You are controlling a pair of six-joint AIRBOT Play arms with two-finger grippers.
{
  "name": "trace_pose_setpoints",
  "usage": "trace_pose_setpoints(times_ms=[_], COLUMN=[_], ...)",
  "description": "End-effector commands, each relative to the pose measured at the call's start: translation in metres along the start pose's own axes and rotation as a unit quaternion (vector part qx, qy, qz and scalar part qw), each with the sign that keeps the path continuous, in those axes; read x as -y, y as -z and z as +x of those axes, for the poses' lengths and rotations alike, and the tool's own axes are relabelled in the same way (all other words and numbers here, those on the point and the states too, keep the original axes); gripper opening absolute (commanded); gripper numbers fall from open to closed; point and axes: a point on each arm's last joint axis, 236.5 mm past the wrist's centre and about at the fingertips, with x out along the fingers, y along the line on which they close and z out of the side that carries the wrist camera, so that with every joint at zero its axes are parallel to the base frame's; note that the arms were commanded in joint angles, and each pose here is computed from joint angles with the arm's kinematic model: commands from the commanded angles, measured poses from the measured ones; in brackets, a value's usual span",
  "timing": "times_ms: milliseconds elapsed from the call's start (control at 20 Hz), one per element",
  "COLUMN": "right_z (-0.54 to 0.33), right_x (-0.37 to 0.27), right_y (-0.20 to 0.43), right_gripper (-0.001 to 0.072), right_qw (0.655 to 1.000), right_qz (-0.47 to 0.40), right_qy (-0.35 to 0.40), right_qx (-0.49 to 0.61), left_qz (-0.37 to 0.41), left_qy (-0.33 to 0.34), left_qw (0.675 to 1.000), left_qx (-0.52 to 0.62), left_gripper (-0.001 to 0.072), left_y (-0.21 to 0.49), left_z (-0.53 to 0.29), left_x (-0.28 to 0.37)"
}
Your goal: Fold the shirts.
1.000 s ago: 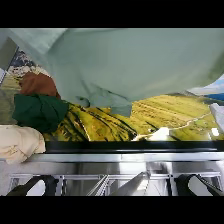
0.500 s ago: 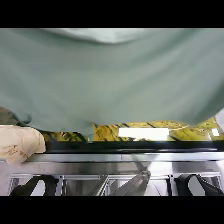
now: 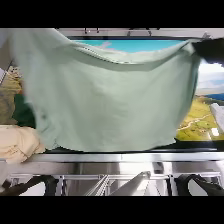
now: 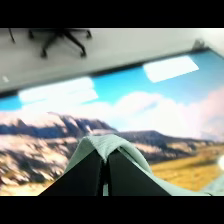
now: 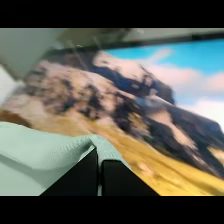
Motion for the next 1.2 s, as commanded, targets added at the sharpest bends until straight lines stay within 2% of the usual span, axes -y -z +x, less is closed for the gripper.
trace_pose_setpoints(times_ms=[0,150,200,250,300,450,550,600,650,750,850,1000,1150], right_z=[0.051,0.074,0.077,0.076,0.071,0.04,0.017,0.002,-0.017,-0.054,-0.087,-0.111,-0.114], right_x=[0.111,0.17,0.182,0.189,0.196,0.208,0.207,0.21,0.214,0.217,0.214,0.208,0.2], right_y=[0.049,0.078,0.086,0.088,0.085,0.084,0.104,0.118,0.134,0.169,0.204,0.25,0.283], right_gripper=[0.0015,0.0037,0.0329,0.0552,0.0578,0.0578,0.0578,0.0578,0.0578,0.0577,0.0573,0.0572,0.0572], right_qw=[0.992,0.981,0.979,0.978,0.977,0.975,0.969,0.959,0.947,0.922,0.893,0.854,0.835], right_qz=[0.047,0.094,0.104,0.108,0.111,0.137,0.187,0.219,0.245,0.277,0.301,0.357,0.391], right_qy=[0.113,0.163,0.17,0.174,0.179,0.166,0.135,0.132,0.139,0.153,0.163,0.173,0.171], right_qx=[-0.031,-0.035,-0.042,-0.043,-0.04,-0.051,-0.093,-0.12,-0.153,-0.225,-0.293,-0.335,-0.348], left_qz=[-0.039,-0.075,-0.084,-0.091,-0.101,-0.156,-0.195,-0.225,-0.253,-0.306,-0.324,-0.329,-0.363], left_qy=[0.01,-0.007,-0.011,-0.016,-0.023,-0.021,0.007,0.025,0.044,0.079,0.061,0.002,0.0], left_qw=[0.998,0.994,0.993,0.992,0.99,0.977,0.958,0.942,0.923,0.876,0.835,0.804,0.774], left_qx=[-0.054,-0.076,-0.086,-0.092,-0.096,-0.146,-0.212,-0.25,-0.287,-0.363,-0.441,-0.496,-0.519], left_gripper=[0.0027,0.0047,0.0271,0.05,0.072,0.0717,0.0706,0.0614,0.0577,0.0577,0.0576,0.0578,0.0578], left_y=[0.074,0.12,0.132,0.138,0.142,0.164,0.195,0.211,0.228,0.264,0.311,0.372,0.425], left_z=[0.109,0.151,0.155,0.153,0.147,0.109,0.078,0.061,0.044,0.011,-0.025,-0.065,-0.087], left_x=[-0.036,-0.069,-0.08,-0.09,-0.101,-0.126,-0.126,-0.121,-0.113,-0.09,-0.074,-0.057,-0.018])
